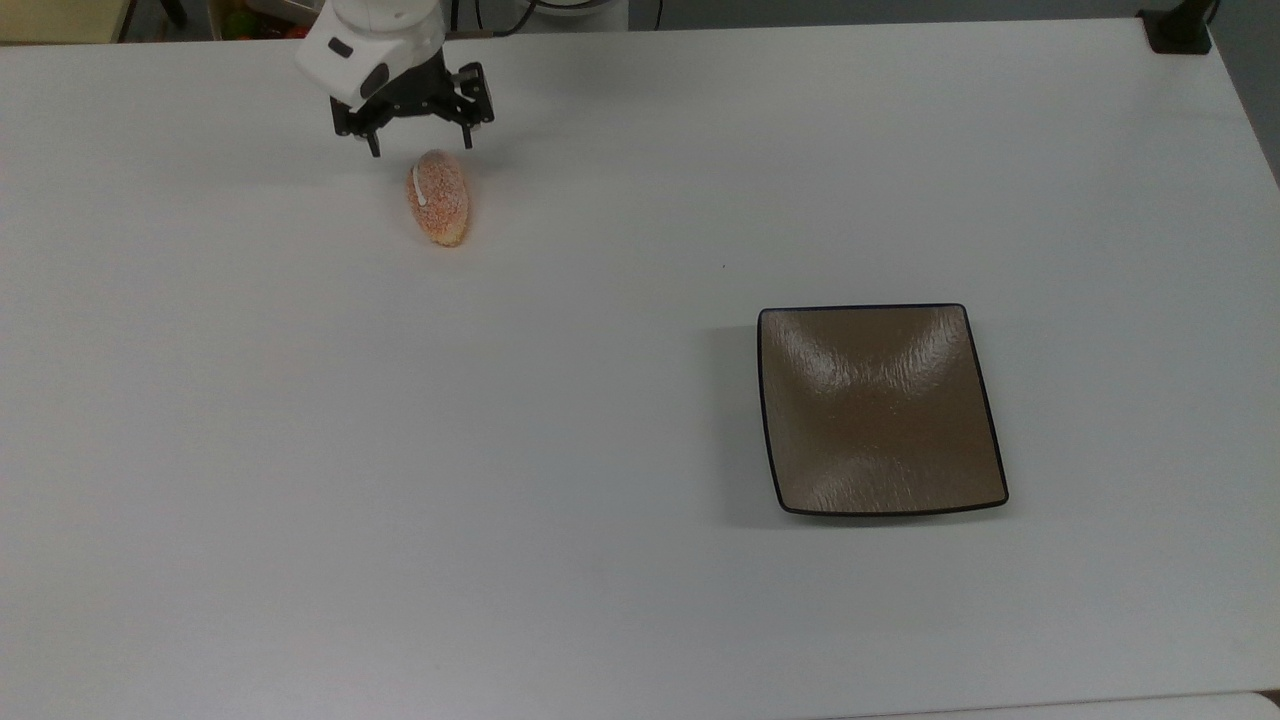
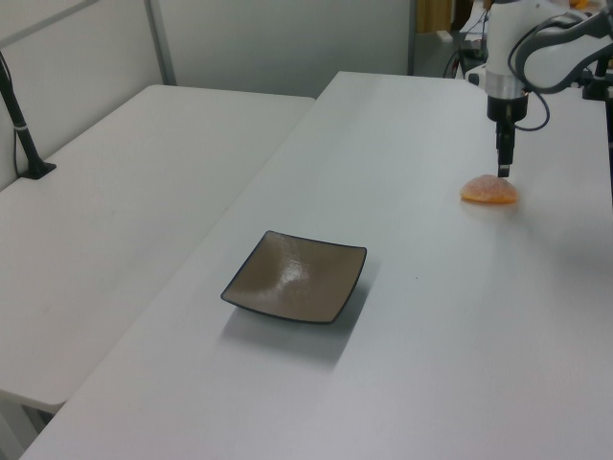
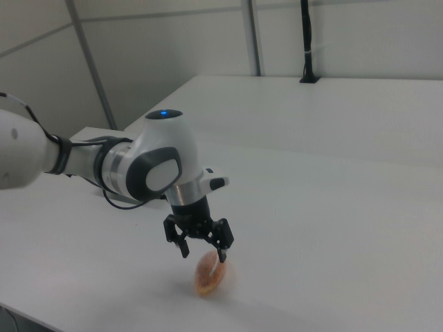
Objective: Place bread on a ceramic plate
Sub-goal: 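Move the open gripper over the orange bread roll and lower it, then close the gripper on the bread roll and lift it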
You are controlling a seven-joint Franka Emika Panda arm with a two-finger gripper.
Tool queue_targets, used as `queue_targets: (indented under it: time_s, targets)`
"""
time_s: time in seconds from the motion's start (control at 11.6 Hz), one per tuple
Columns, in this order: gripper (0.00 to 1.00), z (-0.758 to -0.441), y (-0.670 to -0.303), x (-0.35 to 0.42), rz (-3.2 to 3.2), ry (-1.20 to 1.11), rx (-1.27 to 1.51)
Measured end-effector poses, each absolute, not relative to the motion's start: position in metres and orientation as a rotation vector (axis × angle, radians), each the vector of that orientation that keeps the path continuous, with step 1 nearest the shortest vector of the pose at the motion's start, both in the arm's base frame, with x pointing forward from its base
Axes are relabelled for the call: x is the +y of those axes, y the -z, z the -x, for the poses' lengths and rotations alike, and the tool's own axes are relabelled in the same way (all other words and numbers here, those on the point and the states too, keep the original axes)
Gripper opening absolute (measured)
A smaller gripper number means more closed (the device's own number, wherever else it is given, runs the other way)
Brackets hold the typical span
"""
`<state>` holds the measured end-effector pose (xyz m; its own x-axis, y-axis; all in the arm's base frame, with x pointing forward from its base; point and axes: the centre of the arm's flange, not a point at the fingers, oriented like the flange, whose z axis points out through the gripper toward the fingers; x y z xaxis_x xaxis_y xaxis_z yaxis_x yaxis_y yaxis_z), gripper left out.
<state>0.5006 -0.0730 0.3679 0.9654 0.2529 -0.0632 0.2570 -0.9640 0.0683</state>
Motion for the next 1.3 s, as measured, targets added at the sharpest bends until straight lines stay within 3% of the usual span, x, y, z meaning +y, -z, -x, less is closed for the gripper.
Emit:
queue_targets:
  time_s: [0.69,0.86,0.95,1.12,1.3]
  targets:
    - [1.0,-0.51,-0.315,-0.077,-3.042,0.144,0.396]
    - [0.93,-0.51,-0.313,-0.077,-3.043,0.15,0.396]
    - [0.84,-0.51,-0.312,-0.077,-3.043,0.153,0.397]
    - [0.52,-0.51,-0.311,-0.077,-3.043,0.157,0.397]
    - [0.42,-0.51,-0.311,-0.077,-3.043,0.156,0.397]
